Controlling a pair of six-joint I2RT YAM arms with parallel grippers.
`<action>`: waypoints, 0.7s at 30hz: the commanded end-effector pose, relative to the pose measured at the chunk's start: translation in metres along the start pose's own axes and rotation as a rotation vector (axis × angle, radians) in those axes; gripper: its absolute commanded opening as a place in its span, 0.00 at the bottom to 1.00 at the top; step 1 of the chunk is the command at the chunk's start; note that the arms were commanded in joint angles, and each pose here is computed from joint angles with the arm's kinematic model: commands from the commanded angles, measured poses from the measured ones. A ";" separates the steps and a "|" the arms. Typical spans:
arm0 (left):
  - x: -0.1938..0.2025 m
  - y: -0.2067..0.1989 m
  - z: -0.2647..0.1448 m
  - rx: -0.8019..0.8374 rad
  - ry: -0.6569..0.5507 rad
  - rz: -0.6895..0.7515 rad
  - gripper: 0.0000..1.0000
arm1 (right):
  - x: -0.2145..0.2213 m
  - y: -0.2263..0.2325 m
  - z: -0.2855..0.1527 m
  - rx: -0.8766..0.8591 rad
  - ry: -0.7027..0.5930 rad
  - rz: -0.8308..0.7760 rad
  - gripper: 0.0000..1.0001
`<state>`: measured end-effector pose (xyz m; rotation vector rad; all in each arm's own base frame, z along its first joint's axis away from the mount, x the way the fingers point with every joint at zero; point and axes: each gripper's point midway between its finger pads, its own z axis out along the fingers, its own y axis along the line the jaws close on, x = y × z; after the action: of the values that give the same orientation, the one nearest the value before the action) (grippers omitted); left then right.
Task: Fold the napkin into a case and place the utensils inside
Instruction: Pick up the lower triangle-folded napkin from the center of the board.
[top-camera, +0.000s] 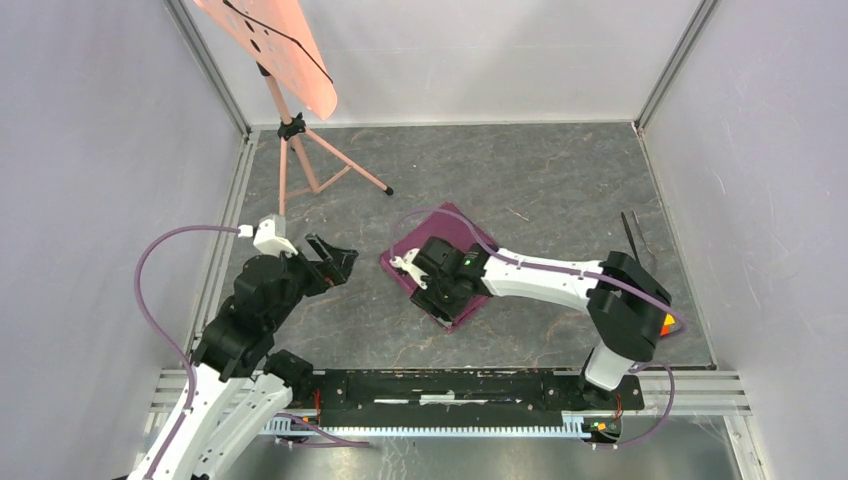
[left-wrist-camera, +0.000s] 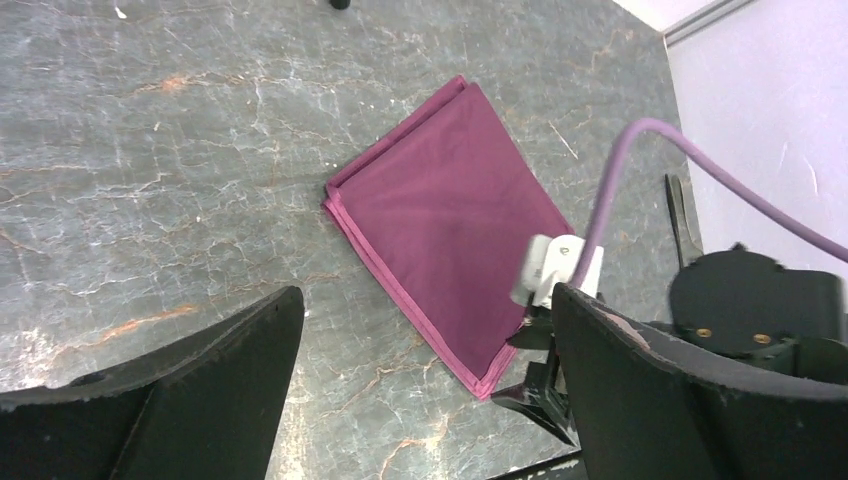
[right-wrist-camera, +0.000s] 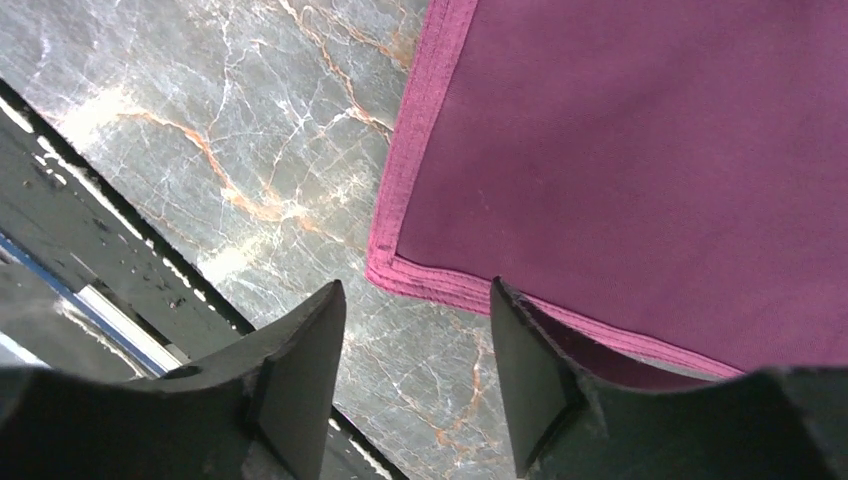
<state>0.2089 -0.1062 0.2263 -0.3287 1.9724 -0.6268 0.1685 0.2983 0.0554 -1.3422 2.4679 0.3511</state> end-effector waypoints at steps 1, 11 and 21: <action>0.000 0.015 -0.010 -0.065 -0.027 -0.042 1.00 | -0.005 0.007 0.002 -0.005 0.038 -0.022 0.58; 0.002 0.012 -0.009 -0.052 -0.006 -0.027 1.00 | -0.004 0.013 0.023 0.022 0.093 -0.035 0.59; 0.001 0.014 -0.011 -0.057 -0.011 -0.019 1.00 | 0.008 0.001 0.045 0.097 0.167 -0.044 0.49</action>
<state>0.1983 -0.0935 0.2165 -0.3666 1.9997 -0.5751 0.1610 0.3050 0.0135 -1.4552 2.5616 0.1733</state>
